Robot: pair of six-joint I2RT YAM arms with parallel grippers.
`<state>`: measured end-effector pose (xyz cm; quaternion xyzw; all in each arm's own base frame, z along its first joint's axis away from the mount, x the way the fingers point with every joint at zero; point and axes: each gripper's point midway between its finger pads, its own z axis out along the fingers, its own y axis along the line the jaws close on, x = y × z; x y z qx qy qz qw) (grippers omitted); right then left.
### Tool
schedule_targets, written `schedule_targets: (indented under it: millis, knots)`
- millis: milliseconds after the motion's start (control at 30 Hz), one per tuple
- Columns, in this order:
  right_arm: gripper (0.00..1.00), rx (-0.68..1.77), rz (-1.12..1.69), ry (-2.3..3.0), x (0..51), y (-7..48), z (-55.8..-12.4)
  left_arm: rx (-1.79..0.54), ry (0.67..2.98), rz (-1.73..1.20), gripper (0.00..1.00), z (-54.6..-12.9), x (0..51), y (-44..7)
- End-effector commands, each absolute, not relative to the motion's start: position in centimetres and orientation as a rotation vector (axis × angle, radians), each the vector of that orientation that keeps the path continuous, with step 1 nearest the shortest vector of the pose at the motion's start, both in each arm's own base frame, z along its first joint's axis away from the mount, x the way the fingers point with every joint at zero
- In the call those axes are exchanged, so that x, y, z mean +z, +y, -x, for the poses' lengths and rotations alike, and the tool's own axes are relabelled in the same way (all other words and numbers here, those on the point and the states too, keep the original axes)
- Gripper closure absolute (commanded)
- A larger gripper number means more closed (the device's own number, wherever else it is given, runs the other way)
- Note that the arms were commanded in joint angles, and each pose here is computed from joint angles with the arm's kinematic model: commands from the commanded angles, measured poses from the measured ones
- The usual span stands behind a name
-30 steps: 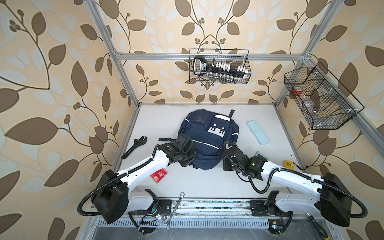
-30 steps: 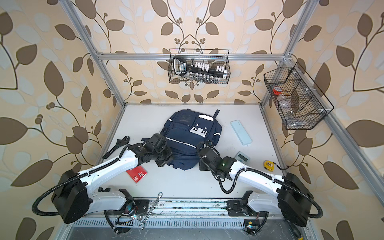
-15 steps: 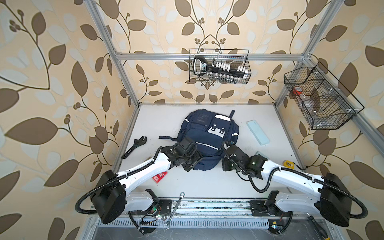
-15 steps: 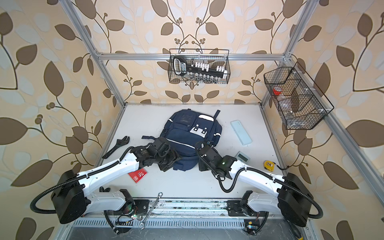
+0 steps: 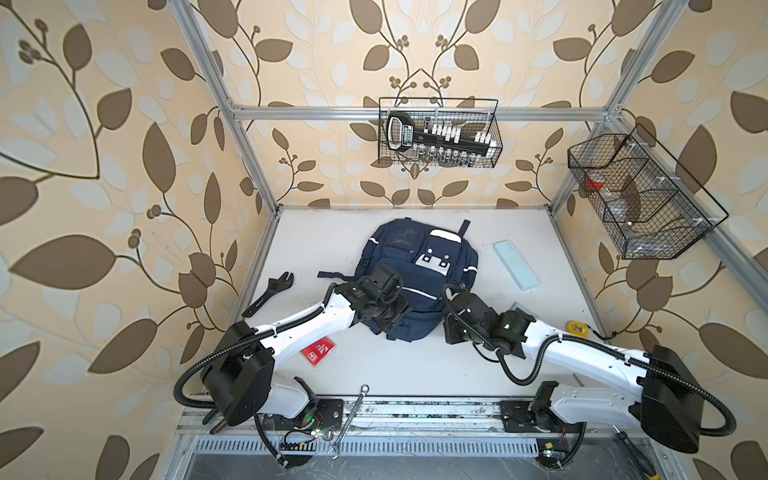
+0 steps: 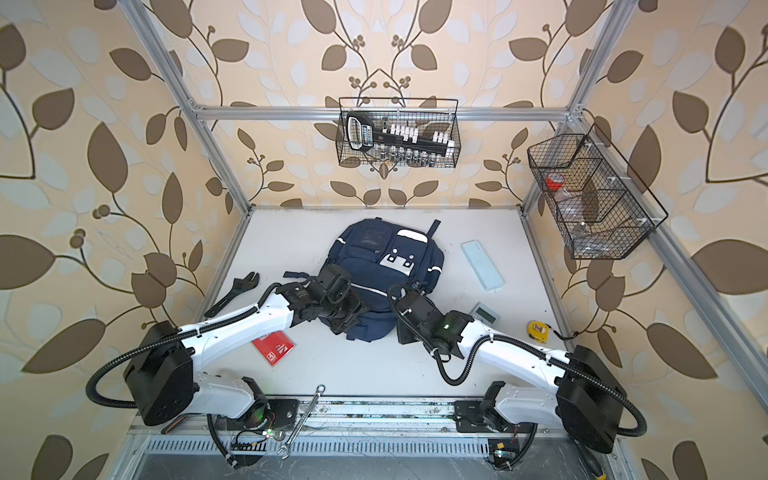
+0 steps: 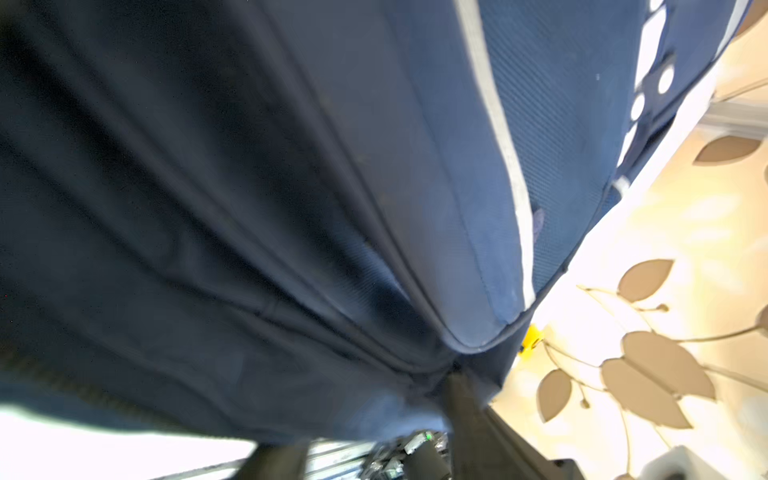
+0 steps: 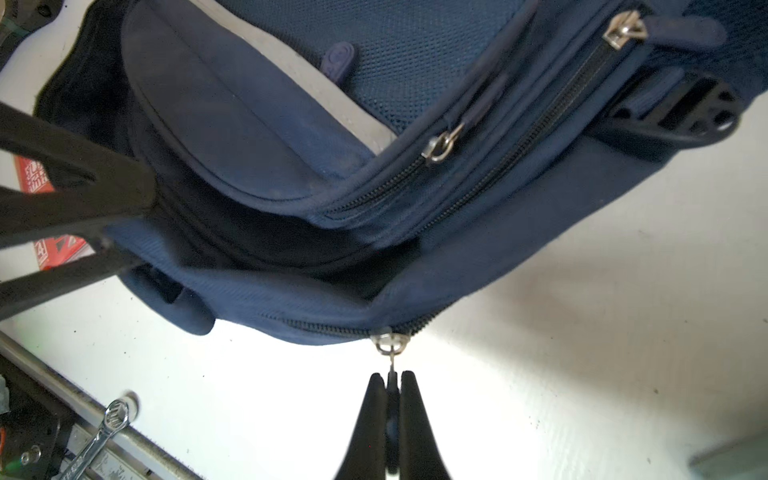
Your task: Pack the student bag
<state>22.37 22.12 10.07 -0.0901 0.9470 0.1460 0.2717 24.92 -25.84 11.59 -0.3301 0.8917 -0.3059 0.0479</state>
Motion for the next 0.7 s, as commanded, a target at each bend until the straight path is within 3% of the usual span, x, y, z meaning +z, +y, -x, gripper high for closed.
schedule_targets:
  millis: [0, 67, 100, 667]
  knots:
    - [1.0, 0.37, 0.259, 2.536, 12.0, 22.3, -23.0, -0.964, 2.668, 0.999, 0.79, -26.6, 13.0, -25.7]
    - [1.0, 0.335, 0.253, 2.532, 12.4, 21.8, -23.5, -0.939, 2.675, 1.006, 0.97, -26.7, 12.7, -25.1]
    - [1.0, 0.321, 0.244, 2.532, 12.6, 21.5, -23.7, -0.927, 2.68, 1.012, 1.0, -26.7, 12.6, -24.8]
    - [1.0, 0.235, 0.021, 2.596, 9.0, 13.9, -29.1, -0.928, 2.647, 1.0, 1.0, -26.5, 13.6, -23.2]
